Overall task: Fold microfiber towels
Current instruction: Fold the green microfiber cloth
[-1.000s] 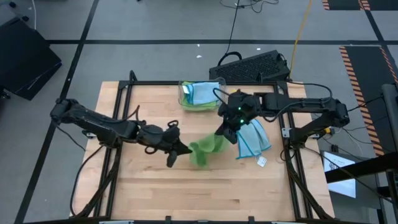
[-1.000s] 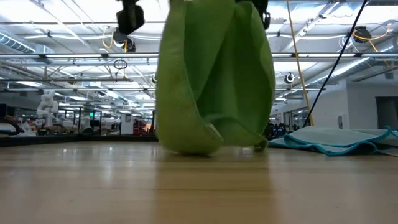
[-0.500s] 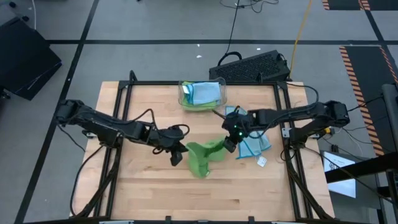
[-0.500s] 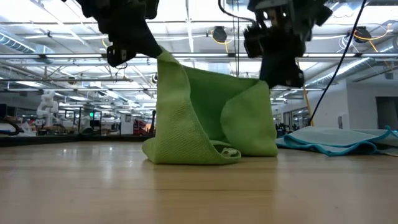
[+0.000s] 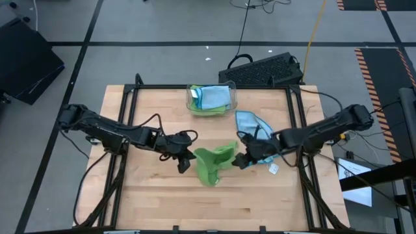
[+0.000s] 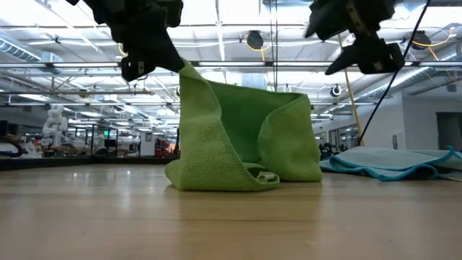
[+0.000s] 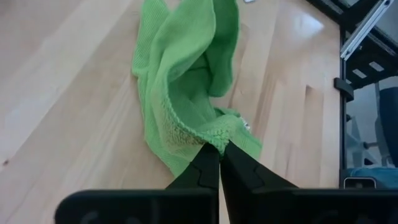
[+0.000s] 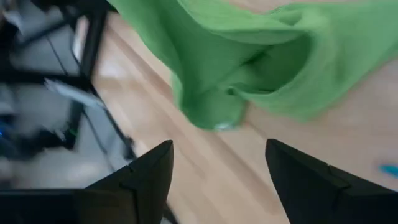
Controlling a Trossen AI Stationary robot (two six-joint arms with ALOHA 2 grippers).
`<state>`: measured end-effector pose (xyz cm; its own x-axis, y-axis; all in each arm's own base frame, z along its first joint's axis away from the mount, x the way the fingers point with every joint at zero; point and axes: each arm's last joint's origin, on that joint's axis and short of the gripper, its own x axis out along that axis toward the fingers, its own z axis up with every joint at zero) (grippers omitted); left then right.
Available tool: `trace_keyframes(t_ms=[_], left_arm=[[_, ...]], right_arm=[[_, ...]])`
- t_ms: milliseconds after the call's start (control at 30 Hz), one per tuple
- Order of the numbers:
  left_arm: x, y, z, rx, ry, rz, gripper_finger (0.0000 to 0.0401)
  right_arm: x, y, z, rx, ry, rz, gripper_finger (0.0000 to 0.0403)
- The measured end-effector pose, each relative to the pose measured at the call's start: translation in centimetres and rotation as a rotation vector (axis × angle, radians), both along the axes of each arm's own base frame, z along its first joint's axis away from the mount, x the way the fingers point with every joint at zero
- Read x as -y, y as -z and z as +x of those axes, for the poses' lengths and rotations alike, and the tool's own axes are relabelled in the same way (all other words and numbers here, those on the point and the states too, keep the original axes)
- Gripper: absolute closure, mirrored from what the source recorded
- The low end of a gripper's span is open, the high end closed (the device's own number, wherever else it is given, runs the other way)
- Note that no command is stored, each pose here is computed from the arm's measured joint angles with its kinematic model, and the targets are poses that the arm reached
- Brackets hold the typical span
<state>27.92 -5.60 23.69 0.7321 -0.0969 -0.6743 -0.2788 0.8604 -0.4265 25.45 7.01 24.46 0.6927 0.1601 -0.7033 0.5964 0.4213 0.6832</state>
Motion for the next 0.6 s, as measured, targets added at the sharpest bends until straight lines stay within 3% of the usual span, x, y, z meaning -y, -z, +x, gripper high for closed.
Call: trace_keyframes(t_ms=[167,267,367,600], left_arm=[[0.2,-0.1,0.1,0.020,0.009,-0.002,0.0398],[0.2,-0.2,0.2,0.030,0.011,-0.002,0.0394],[0.2,-0.2,0.2,0.032,0.011,0.008,0.0394],[0.1,-0.3,0.2,0.044,-0.014,0.040,0.0392]], right_arm=[[-2.0,1.3,2.4,0.082,0.186,0.152,0.0154],[-2.8,3.3,3.0,-0.041,0.310,0.319,0.0153],[-2.9,4.7,3.5,-0.113,0.349,0.363,0.0153],[-2.0,6.1,4.7,-0.108,0.452,0.391,0.0153]])
